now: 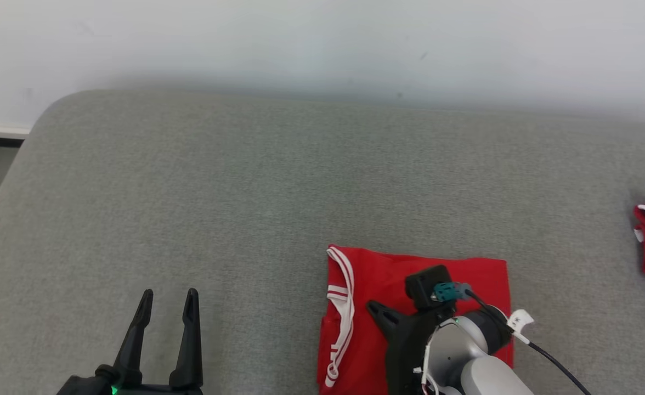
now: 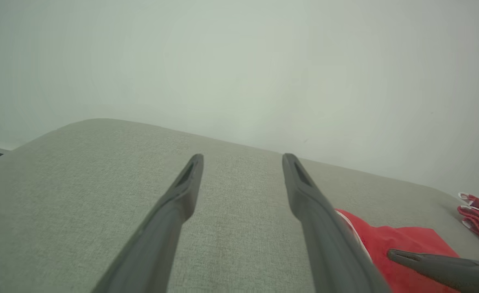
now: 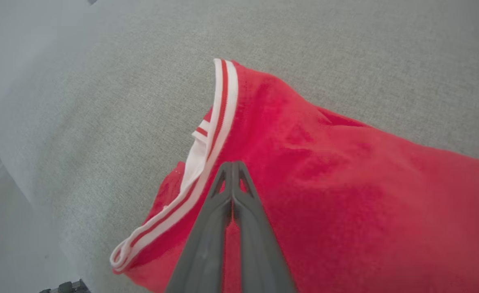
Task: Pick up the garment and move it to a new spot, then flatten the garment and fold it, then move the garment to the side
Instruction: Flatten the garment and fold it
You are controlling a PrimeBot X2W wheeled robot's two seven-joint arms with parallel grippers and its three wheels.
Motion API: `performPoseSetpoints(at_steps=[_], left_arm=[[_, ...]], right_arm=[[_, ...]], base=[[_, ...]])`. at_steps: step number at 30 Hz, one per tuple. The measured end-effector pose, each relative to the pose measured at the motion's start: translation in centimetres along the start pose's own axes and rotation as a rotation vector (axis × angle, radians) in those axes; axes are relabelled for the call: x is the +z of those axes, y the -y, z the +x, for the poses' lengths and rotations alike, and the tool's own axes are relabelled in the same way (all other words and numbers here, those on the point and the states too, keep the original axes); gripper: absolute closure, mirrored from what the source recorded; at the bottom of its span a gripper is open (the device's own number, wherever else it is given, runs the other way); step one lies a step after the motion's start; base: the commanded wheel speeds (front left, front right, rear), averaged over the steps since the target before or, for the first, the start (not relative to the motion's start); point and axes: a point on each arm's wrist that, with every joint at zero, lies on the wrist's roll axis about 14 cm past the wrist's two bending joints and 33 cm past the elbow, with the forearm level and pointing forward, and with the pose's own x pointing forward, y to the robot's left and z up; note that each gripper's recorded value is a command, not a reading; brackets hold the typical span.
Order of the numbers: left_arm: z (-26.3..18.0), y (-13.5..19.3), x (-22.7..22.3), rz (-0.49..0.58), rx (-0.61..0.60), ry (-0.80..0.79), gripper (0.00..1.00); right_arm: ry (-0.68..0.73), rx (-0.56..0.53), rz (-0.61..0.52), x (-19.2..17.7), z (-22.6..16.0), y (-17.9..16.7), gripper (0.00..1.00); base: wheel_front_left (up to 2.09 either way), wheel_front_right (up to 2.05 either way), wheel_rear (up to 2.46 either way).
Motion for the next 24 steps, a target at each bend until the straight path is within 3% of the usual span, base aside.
performPoseSetpoints(at_steps=[12,18,19,20,21,22,23,24], left_arm=[[-1.7,-2.1,0.3,-0.003,0.092,0.004,0.0],[-1.7,-1.9,0.4,-0.007,0.086,0.008,0.0],[-1.7,-1.8,0.4,-0.007,0.083,0.01,0.0],[-1.7,-1.8,0.5,-0.006,0.08,0.013,0.0],[-1.7,-1.7,0.7,-0.006,0.077,0.017,0.0],[-1.7,-1.7,0.7,-0.008,0.074,0.019,0.0],[-1.8,-1.6,0.7,-0.012,0.073,0.02,0.0],[-1.9,-1.6,0.7,-0.013,0.072,0.017,0.0]], right_arm=[[-0.1,0.12,-0.095,-1.5,3.4,-3.5,1.0],[0.02,0.149,-0.079,1.4,3.4,-4.3,1.0],[0.06,0.145,-0.077,2.4,3.2,-4.1,0.8],[0.103,0.14,-0.072,3.3,2.9,-4.0,0.53],[0.14,0.13,-0.066,4.2,2.6,-3.7,0.11],[0.173,0.116,-0.062,4.9,2.3,-3.3,0.11],[0.212,0.096,-0.058,5.6,1.8,-2.7,0.0],[0.254,0.073,-0.06,6.3,1.2,-2.1,0.0]], base=[[0.0,0.0,0.0],[0.0,0.0,0.0],[0.0,0.0,0.0],[0.0,0.0,0.0],[0.0,0.0,0.0],[0.0,0.0,0.0],[0.0,0.0,0.0],[0.0,0.0,0.0]])
